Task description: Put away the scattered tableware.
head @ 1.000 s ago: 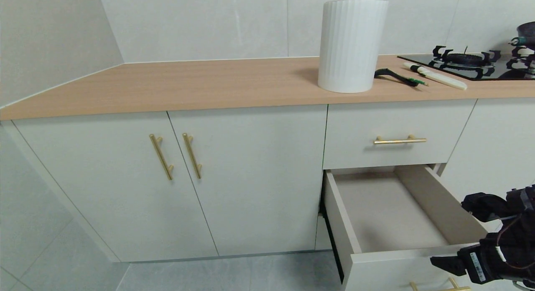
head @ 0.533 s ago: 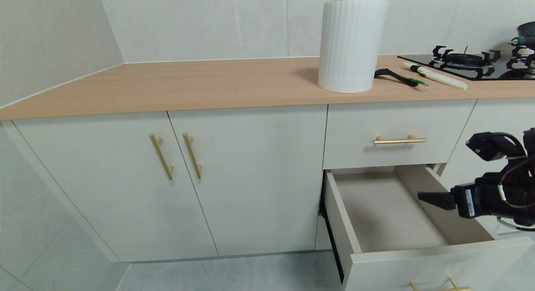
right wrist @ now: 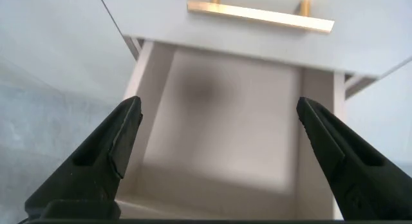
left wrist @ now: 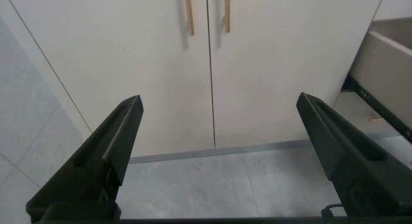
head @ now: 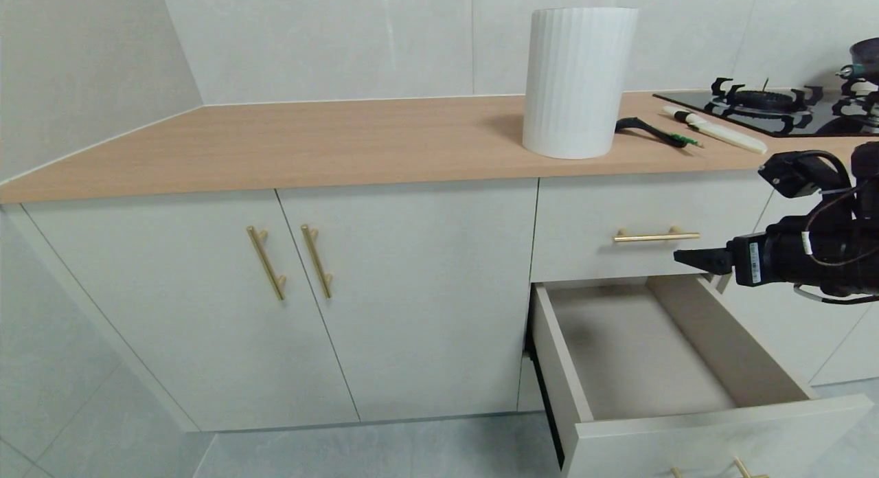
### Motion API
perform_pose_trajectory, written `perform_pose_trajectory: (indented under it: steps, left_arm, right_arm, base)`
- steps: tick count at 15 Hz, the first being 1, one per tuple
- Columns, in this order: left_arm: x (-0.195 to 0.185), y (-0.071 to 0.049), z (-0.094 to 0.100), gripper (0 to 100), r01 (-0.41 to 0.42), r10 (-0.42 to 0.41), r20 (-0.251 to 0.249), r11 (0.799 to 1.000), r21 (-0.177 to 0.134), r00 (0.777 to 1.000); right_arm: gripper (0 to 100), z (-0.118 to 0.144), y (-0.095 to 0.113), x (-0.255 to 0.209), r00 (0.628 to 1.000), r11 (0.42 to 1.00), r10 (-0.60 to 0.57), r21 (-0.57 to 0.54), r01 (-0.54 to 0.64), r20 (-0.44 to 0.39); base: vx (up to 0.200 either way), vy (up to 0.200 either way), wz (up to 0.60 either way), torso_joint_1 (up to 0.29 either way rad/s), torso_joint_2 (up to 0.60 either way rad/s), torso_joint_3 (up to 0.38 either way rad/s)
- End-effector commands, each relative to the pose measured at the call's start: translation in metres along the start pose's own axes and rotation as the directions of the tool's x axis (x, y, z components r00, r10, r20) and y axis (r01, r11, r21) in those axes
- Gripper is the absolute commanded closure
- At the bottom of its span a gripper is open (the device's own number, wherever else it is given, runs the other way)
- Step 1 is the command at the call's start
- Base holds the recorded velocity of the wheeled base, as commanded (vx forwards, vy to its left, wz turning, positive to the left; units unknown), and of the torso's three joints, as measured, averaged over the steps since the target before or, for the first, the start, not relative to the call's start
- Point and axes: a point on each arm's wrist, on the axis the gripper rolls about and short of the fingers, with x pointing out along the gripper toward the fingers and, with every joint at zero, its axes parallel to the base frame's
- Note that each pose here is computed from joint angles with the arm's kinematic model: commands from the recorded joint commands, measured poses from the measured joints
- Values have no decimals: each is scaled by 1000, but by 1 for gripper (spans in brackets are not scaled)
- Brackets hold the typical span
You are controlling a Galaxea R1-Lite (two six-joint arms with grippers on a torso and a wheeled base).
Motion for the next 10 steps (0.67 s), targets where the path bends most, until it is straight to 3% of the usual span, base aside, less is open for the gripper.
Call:
perform_pose_trajectory:
  steps: [1,8,10]
  left_arm:
    - [0,0,0,0,1,-1,1,1000,0,1000]
    - [0,0,0,0,1,-1,1,1000,0,1000]
    - [0,0,0,0,1,-1,1,1000,0,1000]
  right_arm:
    - [0,1,-6,4,1000,1000,-2,5,2,-1]
    - [0,31,-16,17,997,1000,-3,-4,3,78]
    - [0,49,-22,27,993,1000,-20,-3,21,120]
  base:
    - [0,0,0,27,-159,-339]
    - [0,0,0,94,-480,-339]
    - [0,0,0,58,-198,-134]
